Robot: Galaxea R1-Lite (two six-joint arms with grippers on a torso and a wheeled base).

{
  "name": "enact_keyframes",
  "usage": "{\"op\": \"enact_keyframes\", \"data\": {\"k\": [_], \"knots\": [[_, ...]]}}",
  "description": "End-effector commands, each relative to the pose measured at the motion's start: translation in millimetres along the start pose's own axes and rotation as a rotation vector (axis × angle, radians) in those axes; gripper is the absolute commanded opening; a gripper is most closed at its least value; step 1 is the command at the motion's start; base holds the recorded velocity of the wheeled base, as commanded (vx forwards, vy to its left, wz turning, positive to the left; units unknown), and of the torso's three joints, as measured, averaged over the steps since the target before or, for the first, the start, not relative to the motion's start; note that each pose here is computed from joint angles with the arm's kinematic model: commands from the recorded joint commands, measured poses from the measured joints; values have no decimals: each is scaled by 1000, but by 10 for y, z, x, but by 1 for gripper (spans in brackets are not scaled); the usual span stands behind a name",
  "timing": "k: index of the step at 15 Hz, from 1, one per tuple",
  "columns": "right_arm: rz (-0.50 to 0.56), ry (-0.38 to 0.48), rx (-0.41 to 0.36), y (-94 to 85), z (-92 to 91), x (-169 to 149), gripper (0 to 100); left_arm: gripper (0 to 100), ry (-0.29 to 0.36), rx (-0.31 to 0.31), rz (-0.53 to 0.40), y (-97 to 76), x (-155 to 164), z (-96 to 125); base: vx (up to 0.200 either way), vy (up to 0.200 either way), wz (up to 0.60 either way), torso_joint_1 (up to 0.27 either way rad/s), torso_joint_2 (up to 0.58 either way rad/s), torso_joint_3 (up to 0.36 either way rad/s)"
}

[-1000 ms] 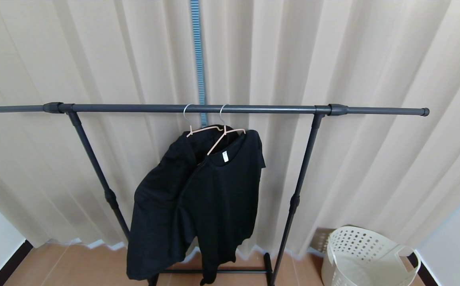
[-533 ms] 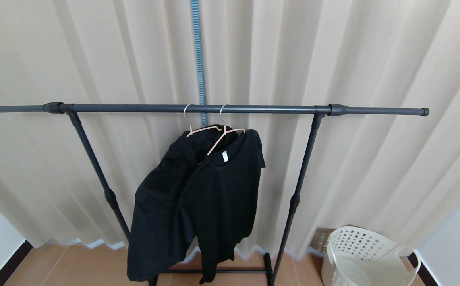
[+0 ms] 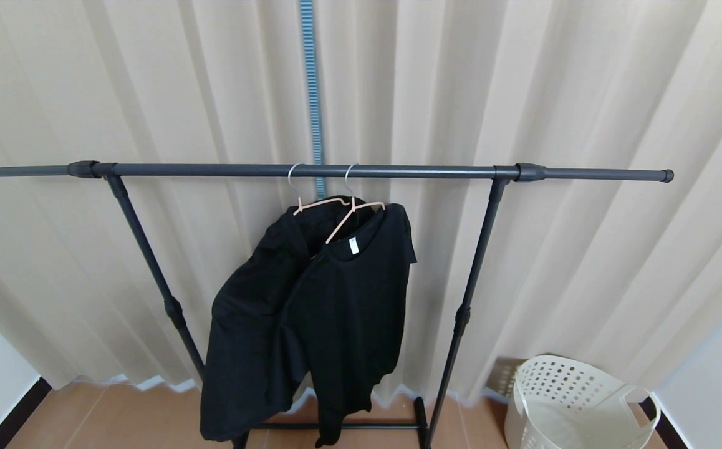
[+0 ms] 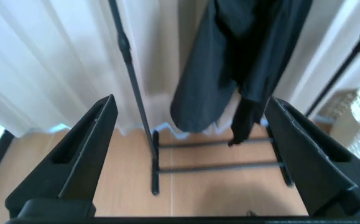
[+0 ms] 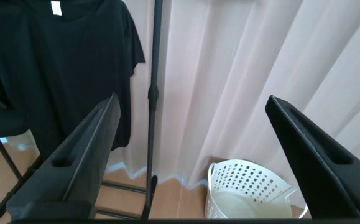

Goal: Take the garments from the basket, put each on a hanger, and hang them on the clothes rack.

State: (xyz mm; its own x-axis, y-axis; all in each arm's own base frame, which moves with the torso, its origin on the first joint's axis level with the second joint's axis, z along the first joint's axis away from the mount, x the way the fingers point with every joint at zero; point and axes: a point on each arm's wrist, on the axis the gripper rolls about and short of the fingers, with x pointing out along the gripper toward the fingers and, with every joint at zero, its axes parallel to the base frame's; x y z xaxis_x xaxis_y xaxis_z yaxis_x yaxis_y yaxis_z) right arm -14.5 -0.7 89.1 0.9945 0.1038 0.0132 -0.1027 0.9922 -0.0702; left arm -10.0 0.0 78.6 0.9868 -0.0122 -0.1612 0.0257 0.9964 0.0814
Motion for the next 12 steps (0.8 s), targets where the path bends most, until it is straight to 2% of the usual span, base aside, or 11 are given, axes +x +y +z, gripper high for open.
{"op": "enact_keyframes", "data": {"k": [1, 2, 4, 7, 12], "knots": [[-11, -1, -1, 2, 1, -1, 100, 100, -153, 7, 21, -8, -114, -42, 0, 0, 0, 0, 0, 0], [-25, -13, -1, 5, -1, -12, 100, 100, -159, 1, 23, -8, -118, -44, 0, 0, 0, 0, 0, 0], [-77, -92, -7, 20, -13, -83, 100, 100, -159, -25, 21, -8, -118, -44, 0, 0, 0, 0, 0, 0], [-77, -93, 16, 19, -13, -83, 100, 100, -159, -25, 19, -8, -118, -44, 0, 0, 0, 0, 0, 0], [-75, -93, 30, 20, -13, -83, 100, 100, -161, -68, 22, -7, -119, -45, 0, 0, 0, 0, 0, 0]]}}
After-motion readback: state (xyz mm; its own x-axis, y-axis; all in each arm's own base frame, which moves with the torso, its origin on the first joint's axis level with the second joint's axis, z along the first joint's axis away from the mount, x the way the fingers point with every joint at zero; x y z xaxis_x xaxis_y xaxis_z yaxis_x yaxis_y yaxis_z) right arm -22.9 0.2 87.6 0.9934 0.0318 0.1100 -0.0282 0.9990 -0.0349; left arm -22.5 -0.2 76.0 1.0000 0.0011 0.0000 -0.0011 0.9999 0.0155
